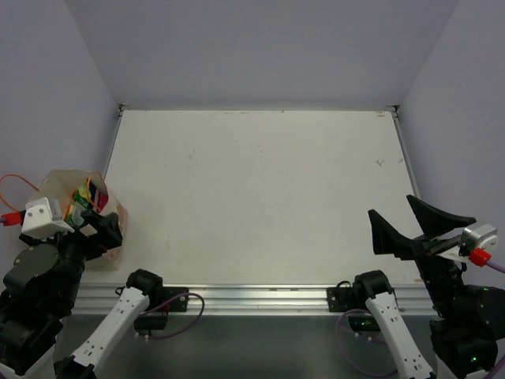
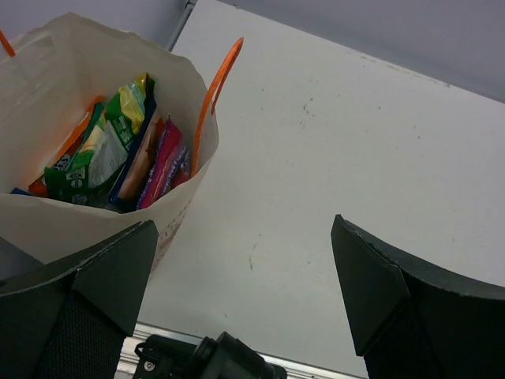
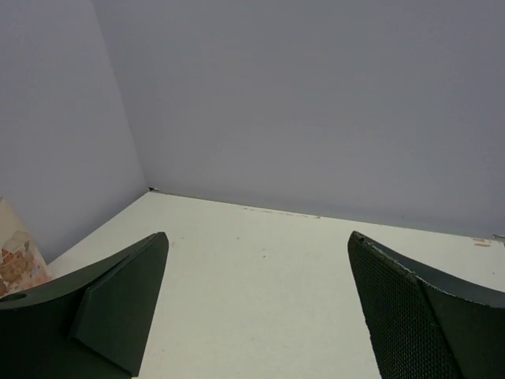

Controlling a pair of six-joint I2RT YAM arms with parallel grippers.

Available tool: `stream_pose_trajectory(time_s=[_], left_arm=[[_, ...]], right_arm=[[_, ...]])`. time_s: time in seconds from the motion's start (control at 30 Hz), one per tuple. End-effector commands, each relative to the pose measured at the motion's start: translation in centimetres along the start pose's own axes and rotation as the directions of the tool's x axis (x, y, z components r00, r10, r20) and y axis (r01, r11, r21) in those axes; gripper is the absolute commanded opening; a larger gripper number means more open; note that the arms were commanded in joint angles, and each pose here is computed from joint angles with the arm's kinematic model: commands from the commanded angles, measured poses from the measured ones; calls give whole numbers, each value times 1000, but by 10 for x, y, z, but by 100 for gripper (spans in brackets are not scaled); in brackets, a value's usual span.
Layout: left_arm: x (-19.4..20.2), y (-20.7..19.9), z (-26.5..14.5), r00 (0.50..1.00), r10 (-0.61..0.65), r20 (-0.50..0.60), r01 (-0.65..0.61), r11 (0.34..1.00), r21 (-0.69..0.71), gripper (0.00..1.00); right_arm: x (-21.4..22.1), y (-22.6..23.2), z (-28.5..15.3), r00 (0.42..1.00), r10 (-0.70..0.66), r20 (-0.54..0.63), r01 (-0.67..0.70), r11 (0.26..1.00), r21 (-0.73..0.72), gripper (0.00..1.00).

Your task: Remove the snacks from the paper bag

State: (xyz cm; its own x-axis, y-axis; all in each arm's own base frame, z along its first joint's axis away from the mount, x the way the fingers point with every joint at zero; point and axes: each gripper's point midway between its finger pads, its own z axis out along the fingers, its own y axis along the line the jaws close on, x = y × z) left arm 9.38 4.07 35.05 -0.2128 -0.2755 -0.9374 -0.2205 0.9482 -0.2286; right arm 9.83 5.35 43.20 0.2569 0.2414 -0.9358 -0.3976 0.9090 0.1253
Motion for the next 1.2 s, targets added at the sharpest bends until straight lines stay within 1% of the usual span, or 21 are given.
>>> stream_pose_trajectory(time_s=[0.0,0.17,0.3,0.4,0.47,0.5,0.53,0.6,0.67,0.83,0.97,1.03,1.1,1.17], left_arm=[[-5,-5,9,1000,-22,7,22,1000,-14,100],[-4,-8,14,1000,-15,-6,15,1000,-18,100],[-8,-11,22,1000,-6,3,6,999,-34,100],[-16,-14,35,999,29,28,-28,998,-53,100],[-18,-15,48,997,74,15,-72,993,-98,100],[-23,-10,53,996,85,26,-80,985,-150,100],[-23,-10,63,994,111,7,-108,977,-186,100],[-27,-5,73,990,140,7,-134,958,-255,100],[-25,-6,86,981,191,-31,-191,937,-293,100],[-14,-11,112,964,246,-98,-264,905,-333,100],[9,-6,127,940,295,-172,-338,869,-361,100],[13,-5,132,937,297,-181,-345,860,-375,100],[12,-2,131,937,300,-180,-348,851,-392,96],[12,6,133,923,330,-197,-384,823,-419,93]], right_arm=[[-1,2,7,1000,19,4,-19,1000,-14,99],[5,1,9,999,41,-7,-41,999,-9,99],[17,10,12,997,60,-48,-63,996,-60,99],[29,11,16,994,67,-85,-73,995,-70,99],[36,11,19,992,72,-103,-80,994,-78,99],[38,12,19,991,77,-106,-86,993,-84,99],[39,16,20,991,79,-112,-91,990,-106,99],[40,20,22,990,82,-118,-97,987,-129,99],[41,23,24,988,82,-128,-100,984,-148,99],[46,25,24,987,87,-132,-108,981,-160,99],[47,26,19,989,87,-119,-107,980,-168,99],[48,27,18,989,90,-122,-110,978,-177,99],[49,27,17,989,88,-119,-109,978,-180,99],[48,28,16,990,85,-116,-106,977,-184,99]])
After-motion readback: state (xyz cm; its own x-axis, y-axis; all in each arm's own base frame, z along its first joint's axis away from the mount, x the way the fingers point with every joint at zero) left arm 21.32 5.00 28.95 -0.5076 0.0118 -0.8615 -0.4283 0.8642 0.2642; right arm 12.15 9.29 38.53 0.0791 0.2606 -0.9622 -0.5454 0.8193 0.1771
